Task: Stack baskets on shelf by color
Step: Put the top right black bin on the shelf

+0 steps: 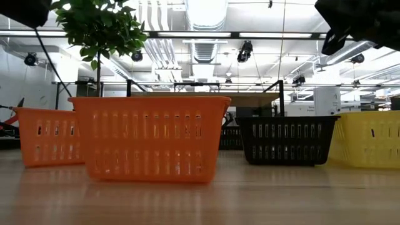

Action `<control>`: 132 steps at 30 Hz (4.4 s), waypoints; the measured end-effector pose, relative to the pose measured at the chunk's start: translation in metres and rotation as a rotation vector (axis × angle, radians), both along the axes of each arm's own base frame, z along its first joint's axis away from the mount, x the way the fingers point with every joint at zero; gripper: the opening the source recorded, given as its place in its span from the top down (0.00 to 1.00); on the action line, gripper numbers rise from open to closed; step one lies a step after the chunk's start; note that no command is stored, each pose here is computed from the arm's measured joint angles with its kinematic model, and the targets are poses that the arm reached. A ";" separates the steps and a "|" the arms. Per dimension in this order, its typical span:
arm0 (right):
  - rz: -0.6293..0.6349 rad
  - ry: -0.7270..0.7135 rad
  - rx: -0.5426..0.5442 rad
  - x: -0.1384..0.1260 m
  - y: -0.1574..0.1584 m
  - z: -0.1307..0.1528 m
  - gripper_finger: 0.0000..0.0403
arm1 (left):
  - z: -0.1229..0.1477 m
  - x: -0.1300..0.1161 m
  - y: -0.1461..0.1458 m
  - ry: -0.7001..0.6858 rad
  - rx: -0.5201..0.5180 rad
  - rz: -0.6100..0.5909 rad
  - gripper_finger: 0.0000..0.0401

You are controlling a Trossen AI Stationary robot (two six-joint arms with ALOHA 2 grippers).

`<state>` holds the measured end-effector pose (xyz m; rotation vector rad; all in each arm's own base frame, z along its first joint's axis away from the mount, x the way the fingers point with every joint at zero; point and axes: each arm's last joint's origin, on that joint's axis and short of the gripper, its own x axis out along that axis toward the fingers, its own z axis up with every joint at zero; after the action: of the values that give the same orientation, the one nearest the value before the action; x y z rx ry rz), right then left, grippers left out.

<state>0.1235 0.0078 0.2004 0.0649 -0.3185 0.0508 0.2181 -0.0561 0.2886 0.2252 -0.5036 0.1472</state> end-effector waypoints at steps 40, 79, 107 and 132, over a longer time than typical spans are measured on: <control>-0.338 1.094 -0.269 0.153 0.046 0.080 0.97 | -0.014 -0.018 0.008 0.075 -0.030 0.091 0.97; -0.483 1.369 -0.202 0.297 -0.007 -0.013 0.49 | -0.030 -0.053 0.019 0.043 -0.051 0.098 0.97; -0.585 1.438 -0.172 0.303 -0.037 -0.052 0.65 | -0.030 -0.053 0.019 0.042 -0.051 0.098 0.97; -0.286 1.515 -0.314 0.272 -0.002 0.010 0.98 | -0.030 -0.053 0.019 0.042 -0.053 0.101 0.97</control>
<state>0.3957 0.0062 0.2101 -0.2562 1.1957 -0.2322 0.1652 -0.0370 0.2590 0.2015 -0.4463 0.2533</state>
